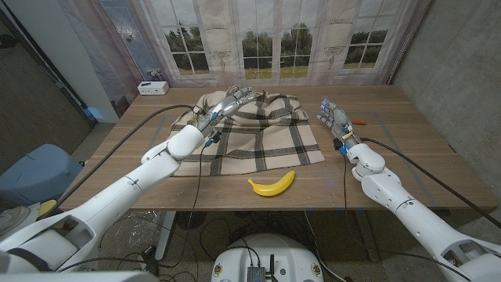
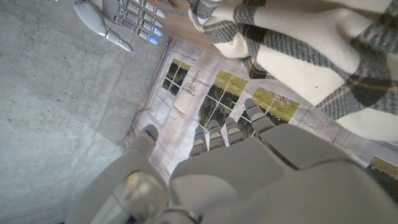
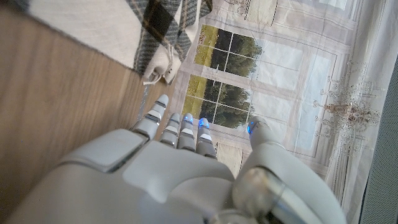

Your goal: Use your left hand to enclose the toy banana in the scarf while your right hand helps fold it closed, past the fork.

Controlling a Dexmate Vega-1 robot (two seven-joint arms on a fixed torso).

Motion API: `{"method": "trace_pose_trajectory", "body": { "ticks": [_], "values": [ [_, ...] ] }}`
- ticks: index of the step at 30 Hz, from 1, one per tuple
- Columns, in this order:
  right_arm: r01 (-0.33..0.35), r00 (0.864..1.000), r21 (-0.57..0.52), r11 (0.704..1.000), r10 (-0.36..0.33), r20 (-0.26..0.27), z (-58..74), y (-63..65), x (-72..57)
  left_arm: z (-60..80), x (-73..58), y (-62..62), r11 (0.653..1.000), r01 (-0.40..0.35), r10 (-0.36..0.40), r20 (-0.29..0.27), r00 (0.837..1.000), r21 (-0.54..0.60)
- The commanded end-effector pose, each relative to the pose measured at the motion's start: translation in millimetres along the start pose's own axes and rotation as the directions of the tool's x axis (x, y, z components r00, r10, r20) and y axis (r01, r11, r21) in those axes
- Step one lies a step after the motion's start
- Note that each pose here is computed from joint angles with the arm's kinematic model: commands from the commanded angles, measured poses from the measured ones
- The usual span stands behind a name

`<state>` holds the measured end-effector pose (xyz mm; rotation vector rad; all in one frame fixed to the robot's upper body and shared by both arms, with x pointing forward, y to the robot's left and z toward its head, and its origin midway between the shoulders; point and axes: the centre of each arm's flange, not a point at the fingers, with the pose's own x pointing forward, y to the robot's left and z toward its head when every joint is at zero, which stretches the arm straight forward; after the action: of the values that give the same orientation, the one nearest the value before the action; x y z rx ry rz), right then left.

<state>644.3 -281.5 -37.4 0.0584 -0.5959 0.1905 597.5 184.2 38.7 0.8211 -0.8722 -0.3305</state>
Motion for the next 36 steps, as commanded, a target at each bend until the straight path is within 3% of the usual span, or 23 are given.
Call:
{"method": "trace_pose_trajectory", "body": {
  "ticks": [1,12,17,36],
  "values": [
    [0.006,1.0,0.009,1.0,-0.006,0.005,-2.5,-1.2,-2.3,22.3,13.8,-15.6,0.986,0.122,-0.128,0.047,0.991,0.113],
    [0.008,1.0,0.01,1.0,-0.008,0.014,-2.4,-0.7,-7.5,40.4,17.7,-30.8,0.957,0.215,-0.229,0.05,0.972,0.196],
    [0.004,1.0,0.004,1.0,-0.004,0.023,0.2,-0.3,-11.4,50.0,17.4,-39.4,0.934,0.27,-0.29,0.055,0.956,0.234],
    [0.001,0.999,-0.026,1.0,0.001,0.048,11.9,6.2,-26.2,81.0,1.4,-58.8,0.861,0.364,-0.411,0.067,0.909,0.354]
  ]
}}
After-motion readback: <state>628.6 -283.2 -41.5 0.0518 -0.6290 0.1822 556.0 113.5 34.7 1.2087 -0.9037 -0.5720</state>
